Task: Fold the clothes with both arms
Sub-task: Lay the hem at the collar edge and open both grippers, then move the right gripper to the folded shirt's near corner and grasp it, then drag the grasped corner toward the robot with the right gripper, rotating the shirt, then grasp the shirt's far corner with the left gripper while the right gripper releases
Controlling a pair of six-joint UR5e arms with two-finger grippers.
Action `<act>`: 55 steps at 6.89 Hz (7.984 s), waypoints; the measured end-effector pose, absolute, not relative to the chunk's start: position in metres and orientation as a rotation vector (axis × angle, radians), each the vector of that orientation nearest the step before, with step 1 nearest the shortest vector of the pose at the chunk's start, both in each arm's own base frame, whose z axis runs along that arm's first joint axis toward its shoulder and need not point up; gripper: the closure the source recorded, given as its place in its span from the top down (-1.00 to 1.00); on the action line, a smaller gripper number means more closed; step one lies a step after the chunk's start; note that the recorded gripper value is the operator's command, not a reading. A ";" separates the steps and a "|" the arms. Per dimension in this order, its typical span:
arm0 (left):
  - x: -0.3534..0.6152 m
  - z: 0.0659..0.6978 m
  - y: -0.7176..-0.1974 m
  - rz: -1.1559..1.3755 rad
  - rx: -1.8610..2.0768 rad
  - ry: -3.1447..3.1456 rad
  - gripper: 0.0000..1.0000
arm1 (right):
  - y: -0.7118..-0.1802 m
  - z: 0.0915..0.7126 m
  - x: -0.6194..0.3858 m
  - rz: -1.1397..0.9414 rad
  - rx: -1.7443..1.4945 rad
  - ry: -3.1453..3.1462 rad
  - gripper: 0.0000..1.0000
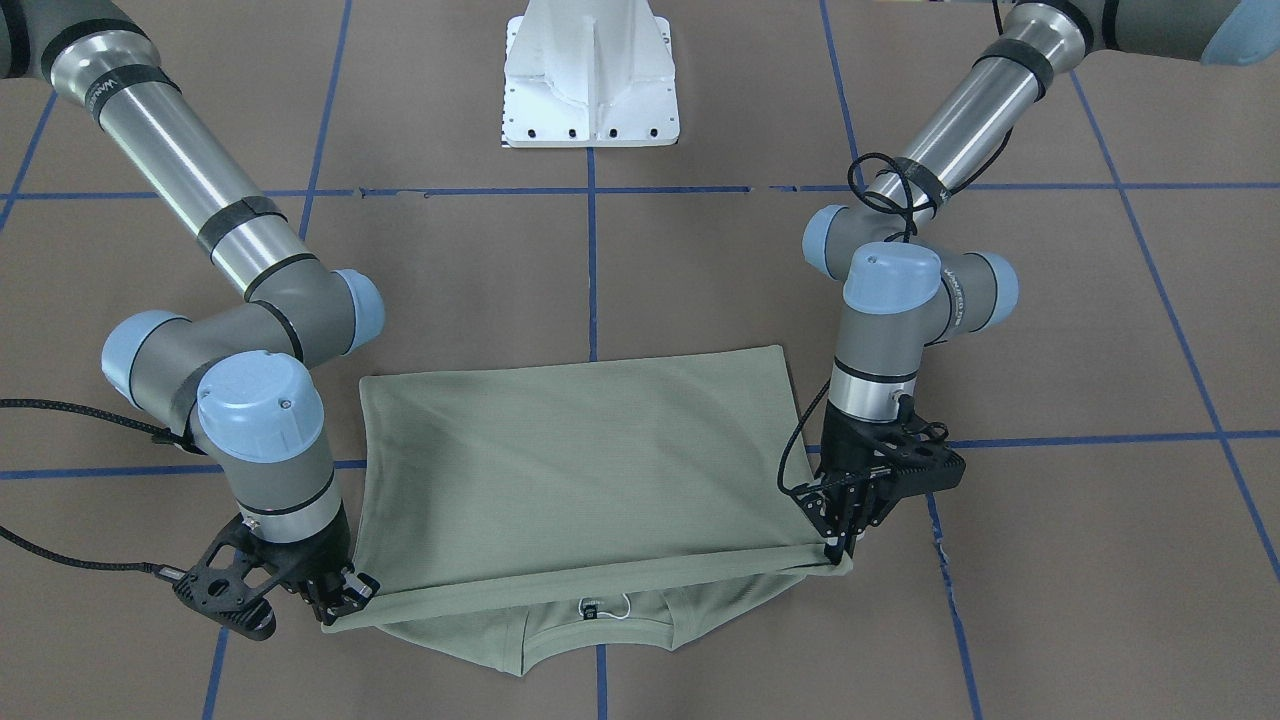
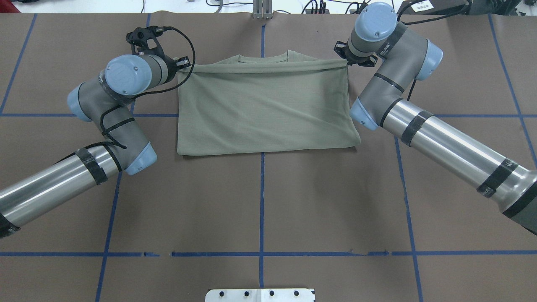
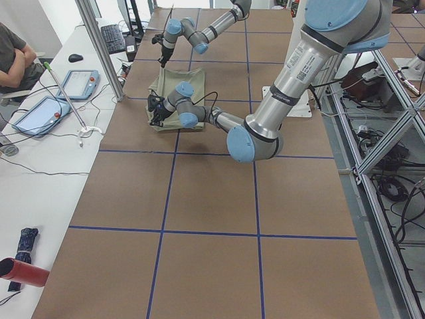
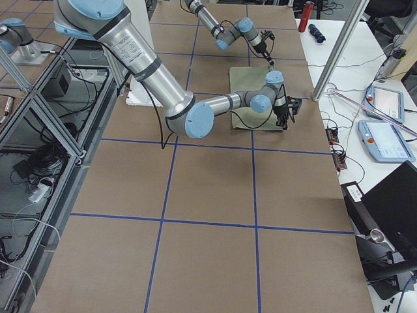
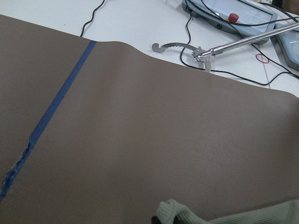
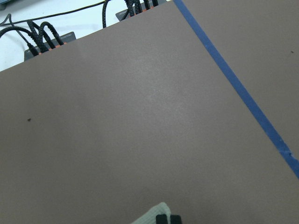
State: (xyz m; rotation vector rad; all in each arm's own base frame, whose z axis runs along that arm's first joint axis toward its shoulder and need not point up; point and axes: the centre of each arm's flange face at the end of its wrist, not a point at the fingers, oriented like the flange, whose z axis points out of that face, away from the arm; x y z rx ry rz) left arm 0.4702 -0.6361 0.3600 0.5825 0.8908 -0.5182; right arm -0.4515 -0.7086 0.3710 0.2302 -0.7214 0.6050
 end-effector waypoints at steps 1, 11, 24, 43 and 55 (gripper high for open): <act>0.471 0.360 -0.636 -0.518 0.582 0.891 -0.51 | -0.710 0.363 -0.453 0.605 0.235 -0.730 -1.00; 0.456 0.358 -0.626 -0.464 0.640 0.937 -0.14 | -0.518 0.389 -0.404 0.649 0.038 -0.949 0.60; 0.449 0.358 -0.620 -0.462 0.644 0.947 -0.13 | -0.391 0.373 -0.358 0.576 -0.078 -1.025 -1.00; 0.541 0.290 -0.369 -0.355 -0.067 1.290 0.28 | -0.348 0.371 -0.318 0.597 -0.347 -1.037 1.00; 0.499 0.323 -0.450 -0.302 0.178 1.209 -1.00 | -0.365 0.382 -0.317 0.648 -0.299 -1.021 1.00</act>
